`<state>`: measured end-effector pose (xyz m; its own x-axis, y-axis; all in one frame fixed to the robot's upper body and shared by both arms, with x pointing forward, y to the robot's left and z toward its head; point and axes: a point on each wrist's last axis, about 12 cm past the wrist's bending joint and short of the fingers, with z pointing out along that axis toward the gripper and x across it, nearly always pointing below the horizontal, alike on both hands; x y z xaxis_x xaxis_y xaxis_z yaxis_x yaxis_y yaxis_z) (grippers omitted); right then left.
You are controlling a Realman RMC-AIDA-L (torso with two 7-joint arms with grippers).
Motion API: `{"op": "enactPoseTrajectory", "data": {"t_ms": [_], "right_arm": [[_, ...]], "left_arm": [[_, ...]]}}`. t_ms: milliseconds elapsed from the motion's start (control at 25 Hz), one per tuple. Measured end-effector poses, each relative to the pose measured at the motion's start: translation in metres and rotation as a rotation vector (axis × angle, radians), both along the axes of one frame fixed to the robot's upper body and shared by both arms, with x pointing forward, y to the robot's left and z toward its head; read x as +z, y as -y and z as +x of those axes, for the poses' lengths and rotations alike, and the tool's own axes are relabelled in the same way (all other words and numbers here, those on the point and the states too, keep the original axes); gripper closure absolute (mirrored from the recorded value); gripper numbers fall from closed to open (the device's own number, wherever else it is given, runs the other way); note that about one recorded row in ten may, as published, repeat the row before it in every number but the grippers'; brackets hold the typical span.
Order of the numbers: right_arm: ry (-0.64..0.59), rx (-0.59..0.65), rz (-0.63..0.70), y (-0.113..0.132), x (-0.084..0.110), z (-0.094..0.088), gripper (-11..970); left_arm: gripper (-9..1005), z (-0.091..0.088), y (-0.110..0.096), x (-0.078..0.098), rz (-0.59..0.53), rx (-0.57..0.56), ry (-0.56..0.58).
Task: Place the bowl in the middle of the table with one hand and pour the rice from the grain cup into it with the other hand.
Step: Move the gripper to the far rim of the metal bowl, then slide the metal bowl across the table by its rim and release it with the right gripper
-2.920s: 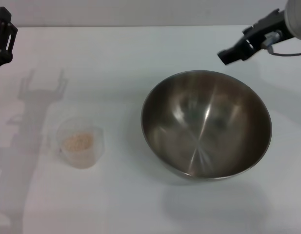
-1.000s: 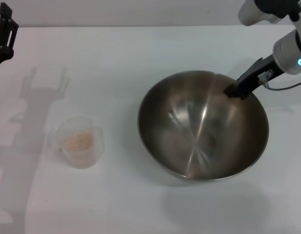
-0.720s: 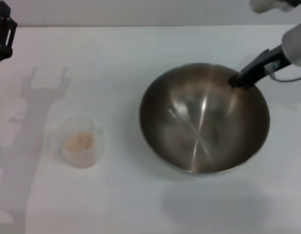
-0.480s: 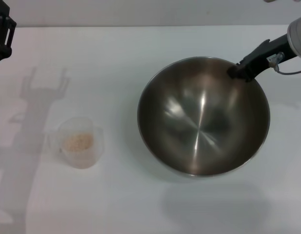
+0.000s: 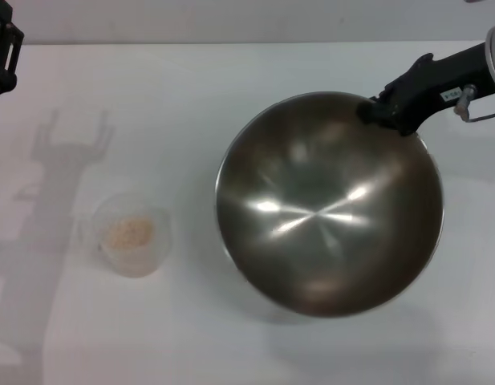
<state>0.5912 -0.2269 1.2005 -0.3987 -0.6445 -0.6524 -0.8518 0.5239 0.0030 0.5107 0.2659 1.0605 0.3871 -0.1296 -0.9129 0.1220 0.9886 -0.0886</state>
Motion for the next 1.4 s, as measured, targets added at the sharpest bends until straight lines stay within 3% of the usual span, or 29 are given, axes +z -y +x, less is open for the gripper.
{"op": "enactPoseTrajectory", "data": {"t_ms": [280,640,1400], "right_arm": [[-0.022,0.08,0.066,-0.005,0.0,-0.009,922],[-0.111,0.155,0.086,-0.025,-0.016,-0.013,910],[-0.178,0.12,0.019,-0.031,-0.039,-0.006,884]], "left_arm": [[214,0.001,0.0,0.001,-0.001,0.001,0.003],[214,0.004,0.003,0.002,-0.003,-0.005,0.005],[214,0.001,0.002,0.001,-0.005,-0.001,0.003]]}}
